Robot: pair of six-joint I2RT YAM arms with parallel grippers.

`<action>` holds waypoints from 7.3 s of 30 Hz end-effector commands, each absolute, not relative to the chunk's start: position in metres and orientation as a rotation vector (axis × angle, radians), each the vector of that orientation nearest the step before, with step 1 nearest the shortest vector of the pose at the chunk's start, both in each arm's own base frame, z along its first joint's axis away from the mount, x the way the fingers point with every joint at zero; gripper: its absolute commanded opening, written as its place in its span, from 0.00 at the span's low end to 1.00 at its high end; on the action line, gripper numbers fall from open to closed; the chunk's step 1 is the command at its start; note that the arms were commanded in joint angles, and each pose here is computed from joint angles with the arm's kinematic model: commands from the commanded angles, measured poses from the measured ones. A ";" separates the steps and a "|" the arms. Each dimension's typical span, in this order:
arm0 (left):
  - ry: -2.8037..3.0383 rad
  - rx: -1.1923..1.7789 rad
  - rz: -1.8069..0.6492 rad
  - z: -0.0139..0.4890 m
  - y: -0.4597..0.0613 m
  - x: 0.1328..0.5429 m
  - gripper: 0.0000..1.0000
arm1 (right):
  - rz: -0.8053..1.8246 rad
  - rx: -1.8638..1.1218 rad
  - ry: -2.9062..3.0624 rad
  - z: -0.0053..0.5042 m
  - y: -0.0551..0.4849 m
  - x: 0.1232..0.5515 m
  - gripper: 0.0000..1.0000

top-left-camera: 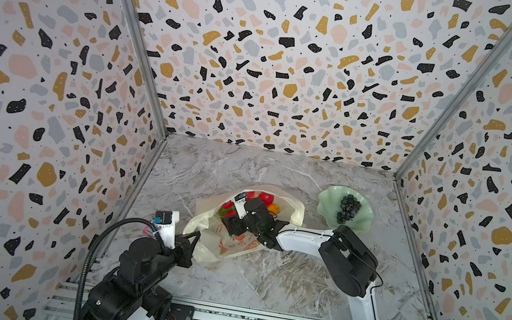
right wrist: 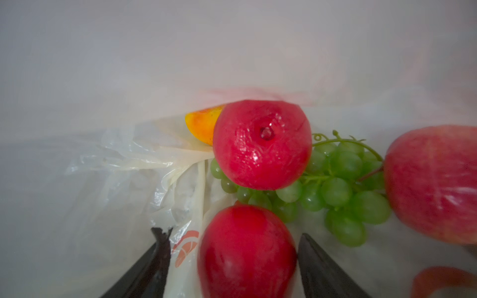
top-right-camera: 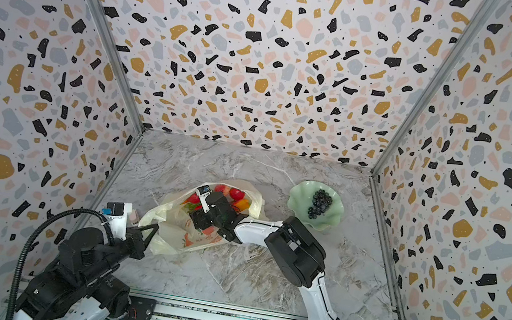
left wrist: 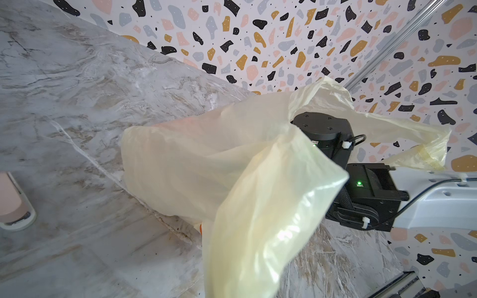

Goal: Take fruits out of the plastic bag
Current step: Take out the fake fruit from the plastic bag, then place the fake fruit on the plate, then take out the fake fruit from the plastic bag.

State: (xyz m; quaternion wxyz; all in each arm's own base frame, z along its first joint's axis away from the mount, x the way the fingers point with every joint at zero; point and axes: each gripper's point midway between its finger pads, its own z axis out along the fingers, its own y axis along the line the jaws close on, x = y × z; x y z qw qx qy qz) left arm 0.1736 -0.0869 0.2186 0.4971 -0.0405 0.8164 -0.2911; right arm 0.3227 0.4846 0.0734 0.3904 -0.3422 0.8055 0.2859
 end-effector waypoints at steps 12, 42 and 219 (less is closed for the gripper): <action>1.961 -0.102 -0.706 0.219 -0.086 0.174 0.00 | 0.791 -0.862 2.026 0.090 0.493 0.324 0.53; 1.902 -0.238 -0.670 0.226 -0.080 0.207 0.00 | 1.241 -1.088 1.570 0.266 0.453 0.214 0.36; 1.913 -0.089 -0.755 0.224 -0.090 0.171 0.00 | 0.605 -1.113 1.692 0.148 0.473 0.306 0.72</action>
